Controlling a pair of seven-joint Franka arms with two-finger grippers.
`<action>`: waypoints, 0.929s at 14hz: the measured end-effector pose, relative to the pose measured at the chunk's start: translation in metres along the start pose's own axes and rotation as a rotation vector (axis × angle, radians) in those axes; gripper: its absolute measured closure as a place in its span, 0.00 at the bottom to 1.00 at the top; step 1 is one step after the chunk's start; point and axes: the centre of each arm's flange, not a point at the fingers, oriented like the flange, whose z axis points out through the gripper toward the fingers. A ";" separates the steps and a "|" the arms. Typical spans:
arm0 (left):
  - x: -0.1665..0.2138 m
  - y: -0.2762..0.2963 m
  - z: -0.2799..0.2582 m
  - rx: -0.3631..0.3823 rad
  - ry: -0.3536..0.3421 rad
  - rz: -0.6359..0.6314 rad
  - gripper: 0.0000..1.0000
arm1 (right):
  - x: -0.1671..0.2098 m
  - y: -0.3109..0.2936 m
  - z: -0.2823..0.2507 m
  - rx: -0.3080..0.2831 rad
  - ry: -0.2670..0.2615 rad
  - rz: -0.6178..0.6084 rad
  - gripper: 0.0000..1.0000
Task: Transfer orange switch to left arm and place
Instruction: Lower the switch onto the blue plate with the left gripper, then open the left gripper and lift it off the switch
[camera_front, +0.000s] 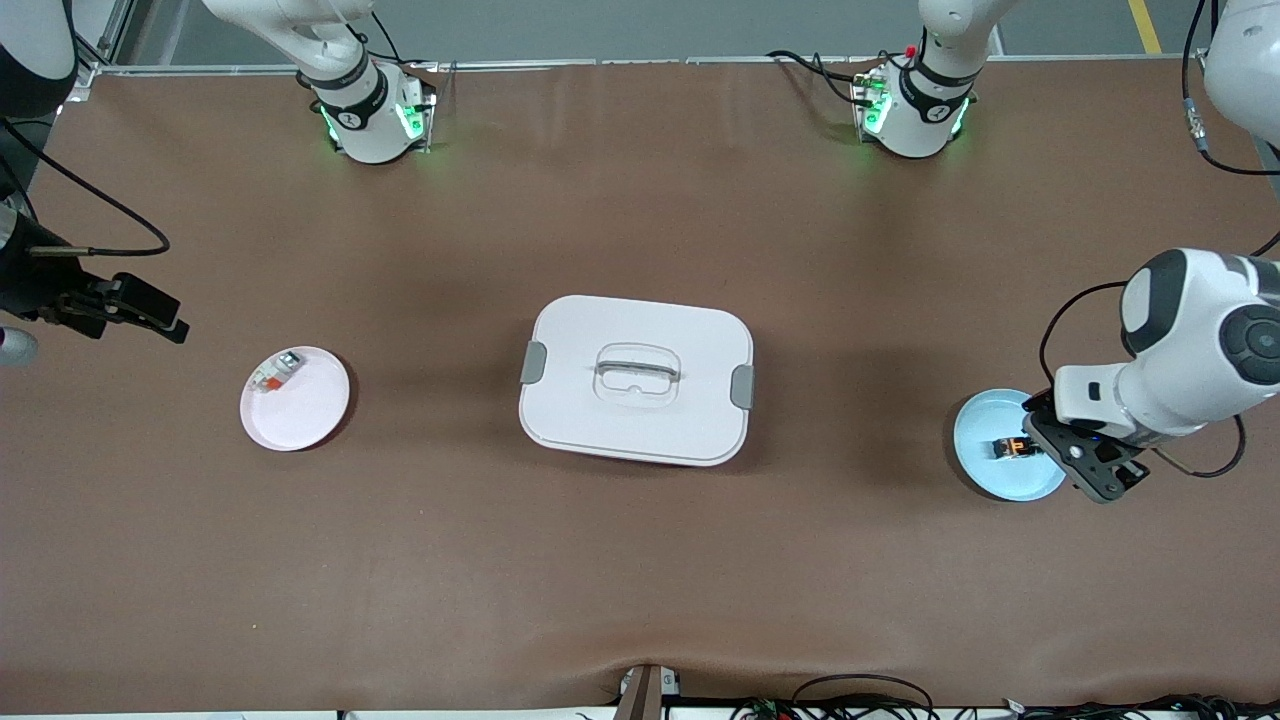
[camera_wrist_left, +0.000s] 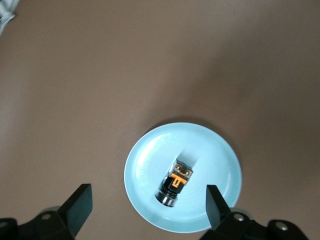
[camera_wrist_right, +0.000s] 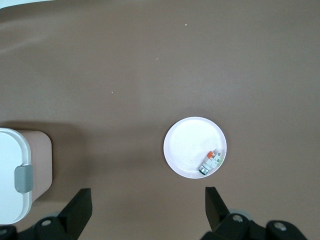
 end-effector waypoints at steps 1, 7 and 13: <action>0.007 0.001 -0.016 -0.006 -0.005 -0.068 0.00 | 0.000 0.001 0.000 0.000 0.000 0.002 0.00; 0.030 0.014 -0.096 -0.008 -0.024 -0.496 0.00 | 0.000 -0.003 -0.001 0.012 0.000 -0.010 0.00; 0.028 0.036 -0.152 0.008 -0.044 -0.829 0.00 | -0.001 -0.007 -0.001 0.014 0.000 -0.017 0.00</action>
